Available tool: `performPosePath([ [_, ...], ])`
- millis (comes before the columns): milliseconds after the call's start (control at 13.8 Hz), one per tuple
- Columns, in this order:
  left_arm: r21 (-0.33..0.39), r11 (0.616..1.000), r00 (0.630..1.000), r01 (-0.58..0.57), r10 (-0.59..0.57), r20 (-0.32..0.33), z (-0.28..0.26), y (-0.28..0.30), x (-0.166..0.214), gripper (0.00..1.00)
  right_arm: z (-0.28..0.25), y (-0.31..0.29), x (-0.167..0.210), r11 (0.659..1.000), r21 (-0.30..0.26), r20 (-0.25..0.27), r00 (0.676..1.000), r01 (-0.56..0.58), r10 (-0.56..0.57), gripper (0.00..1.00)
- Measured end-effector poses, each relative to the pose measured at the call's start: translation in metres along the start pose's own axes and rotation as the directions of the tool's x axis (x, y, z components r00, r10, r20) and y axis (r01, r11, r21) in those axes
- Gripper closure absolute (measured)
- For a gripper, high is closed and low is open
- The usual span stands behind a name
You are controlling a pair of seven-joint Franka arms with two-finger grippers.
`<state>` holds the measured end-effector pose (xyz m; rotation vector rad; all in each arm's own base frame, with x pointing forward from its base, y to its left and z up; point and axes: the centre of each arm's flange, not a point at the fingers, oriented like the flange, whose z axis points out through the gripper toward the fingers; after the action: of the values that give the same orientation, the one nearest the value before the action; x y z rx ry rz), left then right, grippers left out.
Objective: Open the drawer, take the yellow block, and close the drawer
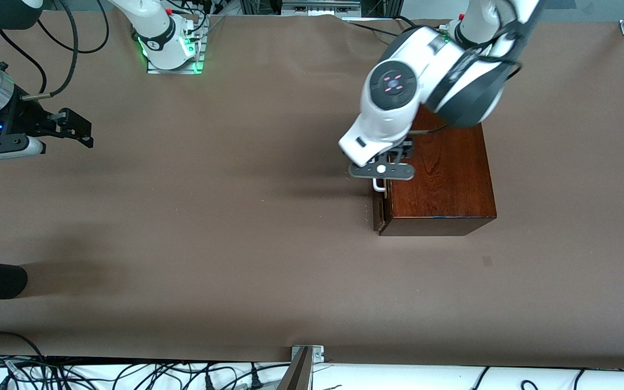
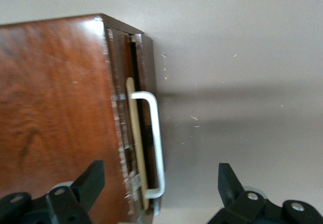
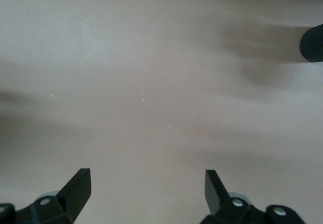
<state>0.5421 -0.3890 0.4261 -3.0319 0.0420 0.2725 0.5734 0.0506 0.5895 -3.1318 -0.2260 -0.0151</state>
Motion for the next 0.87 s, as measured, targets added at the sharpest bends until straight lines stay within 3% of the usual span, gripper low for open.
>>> performPosePath([
  [217, 0.064, 0.997, 0.999, 0.036, -0.035, -0.017, 0.041, 0.010, 0.003, 0.00, 0.000, 0.000, 0.000, 1.000, 0.000, 0.000, 1.000, 0.000, 0.000, 0.00],
  [507, 0.133, 0.988, 0.996, 0.074, -0.066, -0.057, 0.088, 0.036, -0.020, 0.00, 0.000, 0.000, 0.000, 1.000, 0.000, 0.000, 1.000, 0.000, 0.000, 0.00],
  [869, 0.154, 0.983, 0.994, 0.097, -0.089, -0.058, 0.111, 0.040, -0.029, 0.00, 0.000, 0.000, 0.000, 1.000, 0.000, 0.000, 1.000, 0.000, 0.000, 0.00],
])
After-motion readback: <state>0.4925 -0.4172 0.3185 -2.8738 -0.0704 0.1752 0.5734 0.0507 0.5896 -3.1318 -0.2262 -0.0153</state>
